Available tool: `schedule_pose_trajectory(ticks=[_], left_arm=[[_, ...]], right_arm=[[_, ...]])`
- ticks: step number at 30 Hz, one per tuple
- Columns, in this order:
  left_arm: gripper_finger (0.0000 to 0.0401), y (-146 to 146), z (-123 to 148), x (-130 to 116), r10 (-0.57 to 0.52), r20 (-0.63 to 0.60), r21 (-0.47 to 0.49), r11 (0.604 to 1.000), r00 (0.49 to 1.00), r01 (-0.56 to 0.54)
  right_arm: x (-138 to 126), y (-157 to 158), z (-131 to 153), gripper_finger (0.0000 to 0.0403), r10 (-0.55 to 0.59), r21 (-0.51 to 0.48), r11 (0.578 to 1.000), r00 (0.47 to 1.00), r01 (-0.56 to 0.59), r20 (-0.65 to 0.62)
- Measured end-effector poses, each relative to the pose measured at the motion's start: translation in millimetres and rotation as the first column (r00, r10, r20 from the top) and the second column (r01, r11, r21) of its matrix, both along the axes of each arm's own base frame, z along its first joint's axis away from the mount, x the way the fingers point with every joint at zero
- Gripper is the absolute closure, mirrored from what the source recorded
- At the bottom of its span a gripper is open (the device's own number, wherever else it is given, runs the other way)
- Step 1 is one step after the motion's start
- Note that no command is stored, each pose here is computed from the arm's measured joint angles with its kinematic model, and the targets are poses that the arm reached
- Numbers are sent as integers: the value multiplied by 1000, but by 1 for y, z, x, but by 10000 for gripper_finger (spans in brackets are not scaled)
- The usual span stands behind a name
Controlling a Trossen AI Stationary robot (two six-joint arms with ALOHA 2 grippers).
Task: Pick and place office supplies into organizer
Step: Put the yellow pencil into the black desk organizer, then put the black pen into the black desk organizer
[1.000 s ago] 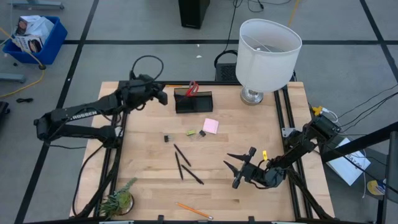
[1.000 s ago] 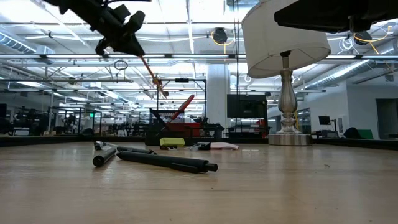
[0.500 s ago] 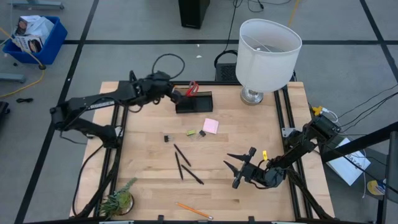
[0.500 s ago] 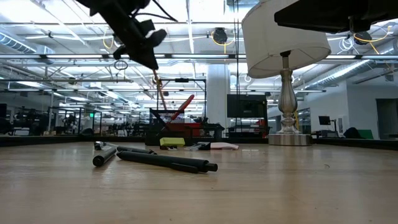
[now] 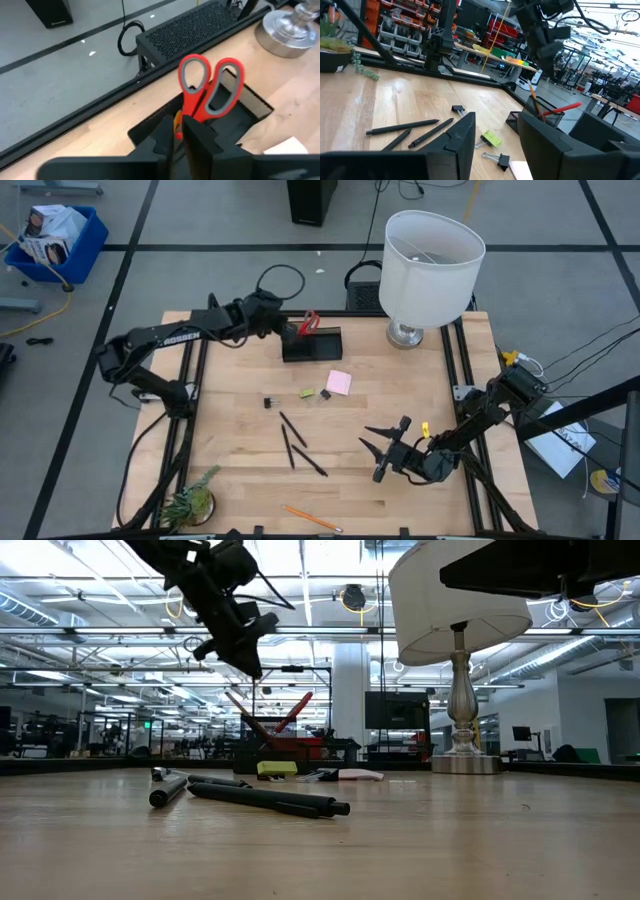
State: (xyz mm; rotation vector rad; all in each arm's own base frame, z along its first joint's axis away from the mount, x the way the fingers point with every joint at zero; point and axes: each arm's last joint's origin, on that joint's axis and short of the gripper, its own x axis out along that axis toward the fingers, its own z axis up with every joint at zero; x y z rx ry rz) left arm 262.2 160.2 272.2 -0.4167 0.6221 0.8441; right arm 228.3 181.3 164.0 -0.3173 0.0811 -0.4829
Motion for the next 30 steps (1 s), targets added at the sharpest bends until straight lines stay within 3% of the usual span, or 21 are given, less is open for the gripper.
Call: schedule_pose_trajectory(ticks=[6,10,18,21,25,30], left_arm=[[393,2,2,-2,-3,17,-10,1000,1000,3],[380,-7,10,-3,-49,59,-16,999,997,50],[262,-30,31,-7,-122,109,28,992,986,120],[212,-38,38,-13,-163,142,-2,986,976,165],[167,-55,42,-17,-238,149,-42,968,960,246],[149,-85,47,-13,-322,145,-32,943,935,330]], right_arm=[[0,0,-1,262,0,1,1000,1000,0,-2],[0,0,-3,262,1,-4,1000,1000,-1,-14],[1,-2,-6,261,4,5,1000,1000,-4,-27],[2,-1,-7,261,49,17,999,998,-49,-29],[8,-2,-10,262,179,119,977,984,-177,-8],[17,-9,-20,262,321,335,892,947,-303,0]])
